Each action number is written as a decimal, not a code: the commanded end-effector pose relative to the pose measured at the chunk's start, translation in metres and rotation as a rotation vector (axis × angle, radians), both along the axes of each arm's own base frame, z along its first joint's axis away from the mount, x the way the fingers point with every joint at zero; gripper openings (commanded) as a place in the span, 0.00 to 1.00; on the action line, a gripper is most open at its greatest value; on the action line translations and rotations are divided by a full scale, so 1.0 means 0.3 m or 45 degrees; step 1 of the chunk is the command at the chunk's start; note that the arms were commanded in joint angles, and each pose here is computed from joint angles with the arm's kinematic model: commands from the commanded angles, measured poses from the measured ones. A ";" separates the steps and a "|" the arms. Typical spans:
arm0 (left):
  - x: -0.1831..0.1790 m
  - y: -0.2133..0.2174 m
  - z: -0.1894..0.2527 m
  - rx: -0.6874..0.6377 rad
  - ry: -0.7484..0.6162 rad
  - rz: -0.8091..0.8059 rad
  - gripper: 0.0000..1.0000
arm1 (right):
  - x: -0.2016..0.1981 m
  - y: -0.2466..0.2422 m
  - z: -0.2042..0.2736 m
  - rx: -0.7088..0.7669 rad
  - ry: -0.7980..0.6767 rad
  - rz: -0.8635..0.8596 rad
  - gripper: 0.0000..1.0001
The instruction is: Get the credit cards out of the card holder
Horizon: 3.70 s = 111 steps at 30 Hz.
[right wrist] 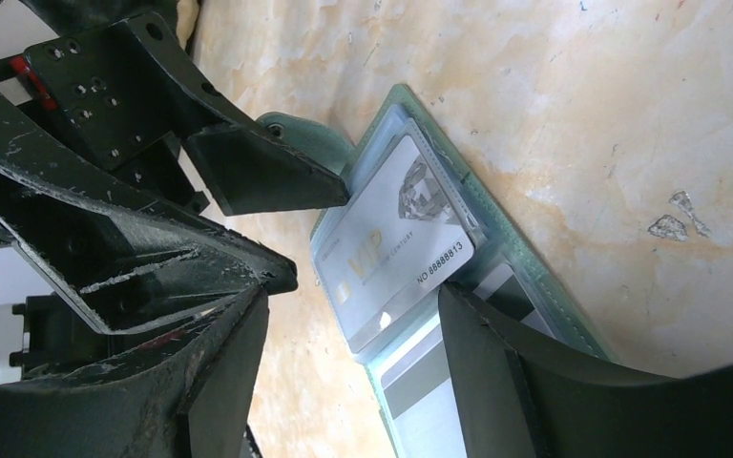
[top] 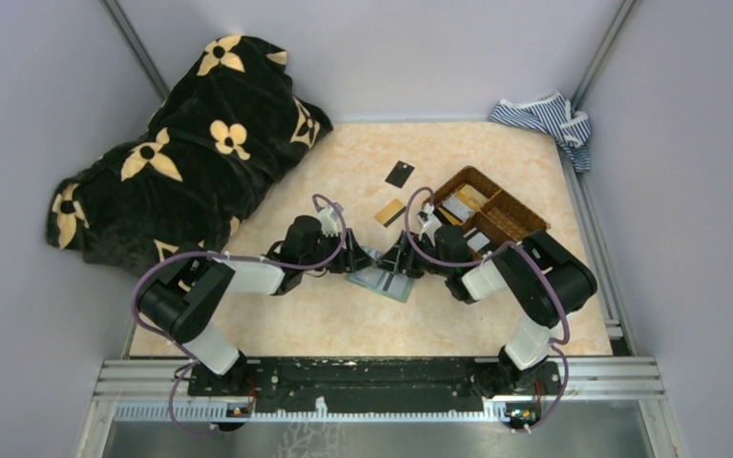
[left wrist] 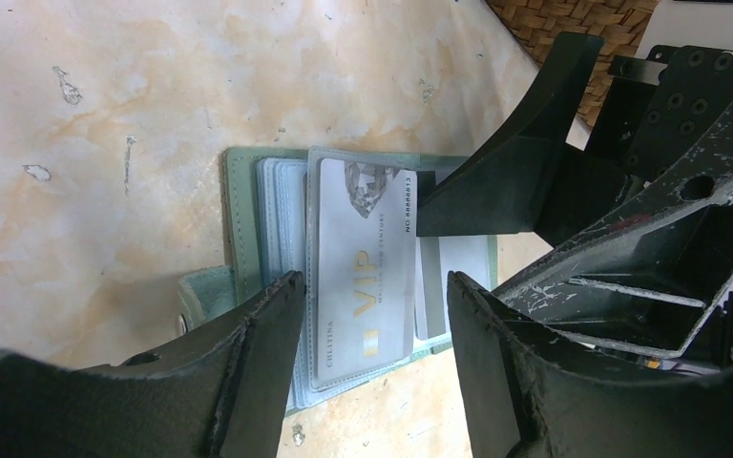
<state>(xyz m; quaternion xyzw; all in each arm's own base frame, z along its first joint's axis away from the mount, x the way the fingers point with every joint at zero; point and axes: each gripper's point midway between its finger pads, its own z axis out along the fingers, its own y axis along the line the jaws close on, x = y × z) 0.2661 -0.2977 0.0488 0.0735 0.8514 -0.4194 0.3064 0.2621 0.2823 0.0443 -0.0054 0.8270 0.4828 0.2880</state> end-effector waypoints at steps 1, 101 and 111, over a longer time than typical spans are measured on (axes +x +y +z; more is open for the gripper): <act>-0.188 -0.036 -0.089 0.047 0.190 -0.171 0.66 | 0.041 -0.027 -0.085 -0.096 0.041 -0.106 0.67; -0.082 0.072 0.123 -0.660 -0.011 0.066 0.61 | -0.033 -0.025 -0.017 -0.007 0.047 -0.045 0.23; -0.048 0.045 0.073 -0.556 0.022 0.059 0.62 | -0.044 0.004 0.029 0.019 0.004 -0.007 0.30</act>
